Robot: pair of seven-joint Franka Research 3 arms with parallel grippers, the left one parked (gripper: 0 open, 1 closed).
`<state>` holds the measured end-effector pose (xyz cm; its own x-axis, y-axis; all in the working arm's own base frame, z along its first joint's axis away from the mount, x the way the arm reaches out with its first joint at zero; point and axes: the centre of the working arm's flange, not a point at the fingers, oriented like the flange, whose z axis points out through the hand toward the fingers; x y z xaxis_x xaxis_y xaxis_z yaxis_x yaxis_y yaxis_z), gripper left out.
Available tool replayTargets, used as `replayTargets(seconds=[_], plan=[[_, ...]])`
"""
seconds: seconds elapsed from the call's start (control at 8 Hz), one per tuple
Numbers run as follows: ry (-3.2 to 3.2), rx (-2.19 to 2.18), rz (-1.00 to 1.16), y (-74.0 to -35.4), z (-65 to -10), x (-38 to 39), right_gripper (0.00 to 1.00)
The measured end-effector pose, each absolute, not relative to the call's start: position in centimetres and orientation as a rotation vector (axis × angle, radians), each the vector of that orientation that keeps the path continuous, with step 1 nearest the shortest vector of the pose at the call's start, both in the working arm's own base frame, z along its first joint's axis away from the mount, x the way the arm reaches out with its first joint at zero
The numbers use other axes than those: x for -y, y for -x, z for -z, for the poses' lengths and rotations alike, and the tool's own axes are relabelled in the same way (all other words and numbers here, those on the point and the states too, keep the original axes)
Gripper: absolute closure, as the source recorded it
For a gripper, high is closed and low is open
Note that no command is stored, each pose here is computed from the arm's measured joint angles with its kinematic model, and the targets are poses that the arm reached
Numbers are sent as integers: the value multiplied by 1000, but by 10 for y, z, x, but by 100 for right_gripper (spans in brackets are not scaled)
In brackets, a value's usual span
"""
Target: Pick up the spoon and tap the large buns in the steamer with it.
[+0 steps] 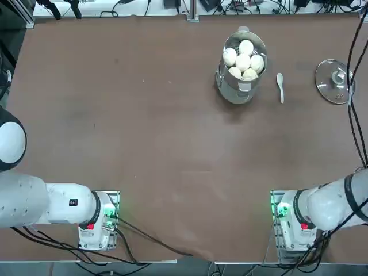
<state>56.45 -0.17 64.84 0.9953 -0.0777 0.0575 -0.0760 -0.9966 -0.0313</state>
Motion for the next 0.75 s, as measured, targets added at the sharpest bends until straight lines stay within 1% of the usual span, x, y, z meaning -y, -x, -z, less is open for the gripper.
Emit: replayTargets(seconds=[0.38, 0.75], plan=[[3097, -178, 30, -524, -641, 1, 0], [3100, -197, 14, -513, -640, -9, 0]])
